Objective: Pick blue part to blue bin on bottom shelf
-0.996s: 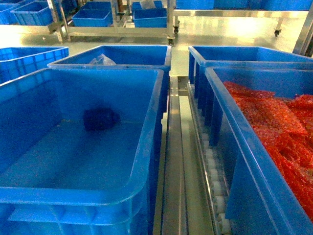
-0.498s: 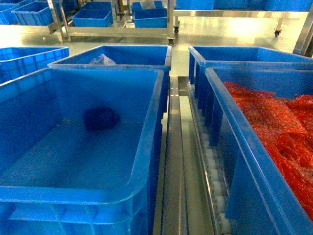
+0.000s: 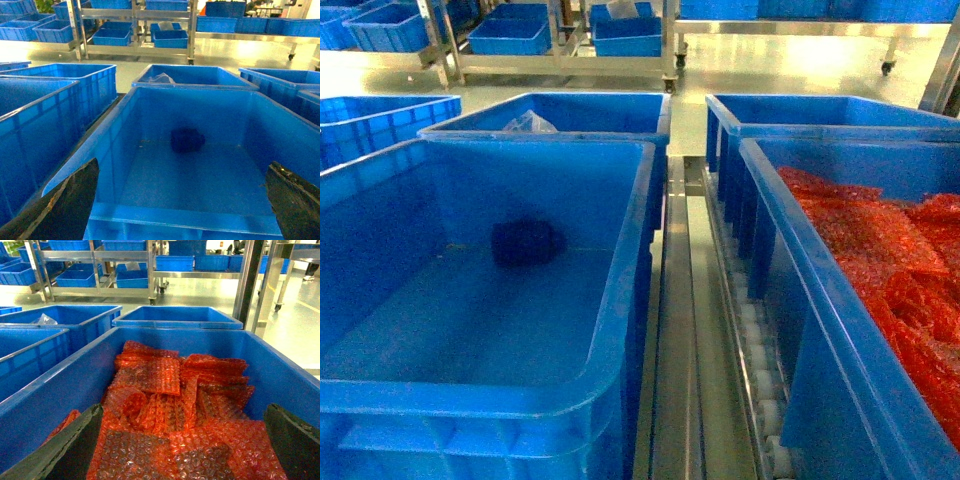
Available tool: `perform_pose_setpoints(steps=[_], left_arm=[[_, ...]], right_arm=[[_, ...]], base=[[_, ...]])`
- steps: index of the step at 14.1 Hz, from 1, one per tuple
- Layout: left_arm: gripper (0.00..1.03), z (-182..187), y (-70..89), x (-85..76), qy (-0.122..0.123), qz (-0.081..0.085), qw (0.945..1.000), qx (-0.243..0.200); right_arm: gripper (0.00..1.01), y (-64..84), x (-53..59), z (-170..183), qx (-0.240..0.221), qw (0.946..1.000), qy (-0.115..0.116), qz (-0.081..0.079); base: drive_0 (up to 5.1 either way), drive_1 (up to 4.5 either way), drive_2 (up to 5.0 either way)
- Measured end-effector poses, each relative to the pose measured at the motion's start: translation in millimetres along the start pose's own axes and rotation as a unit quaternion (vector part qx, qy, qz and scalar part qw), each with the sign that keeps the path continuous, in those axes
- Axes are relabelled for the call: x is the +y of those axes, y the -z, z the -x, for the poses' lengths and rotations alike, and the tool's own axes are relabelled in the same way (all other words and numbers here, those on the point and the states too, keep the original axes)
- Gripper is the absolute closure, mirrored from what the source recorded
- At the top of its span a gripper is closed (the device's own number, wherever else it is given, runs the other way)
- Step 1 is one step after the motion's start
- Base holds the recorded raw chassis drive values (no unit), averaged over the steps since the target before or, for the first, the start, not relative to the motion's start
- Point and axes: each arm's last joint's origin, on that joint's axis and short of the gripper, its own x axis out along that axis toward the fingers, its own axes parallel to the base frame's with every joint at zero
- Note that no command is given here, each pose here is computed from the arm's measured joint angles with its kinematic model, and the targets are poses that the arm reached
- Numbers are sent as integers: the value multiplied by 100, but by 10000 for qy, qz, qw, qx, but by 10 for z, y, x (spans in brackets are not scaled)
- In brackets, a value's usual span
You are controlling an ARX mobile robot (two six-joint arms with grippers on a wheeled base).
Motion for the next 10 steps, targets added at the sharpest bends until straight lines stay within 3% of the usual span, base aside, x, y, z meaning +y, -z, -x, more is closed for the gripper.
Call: perform_pose_setpoints(steps=[10], left_arm=[[5,0,0,0,0,2,10000,0]], right_arm=[[3,0,0,0,0,10000,0,2]], base=[[0,0,0]])
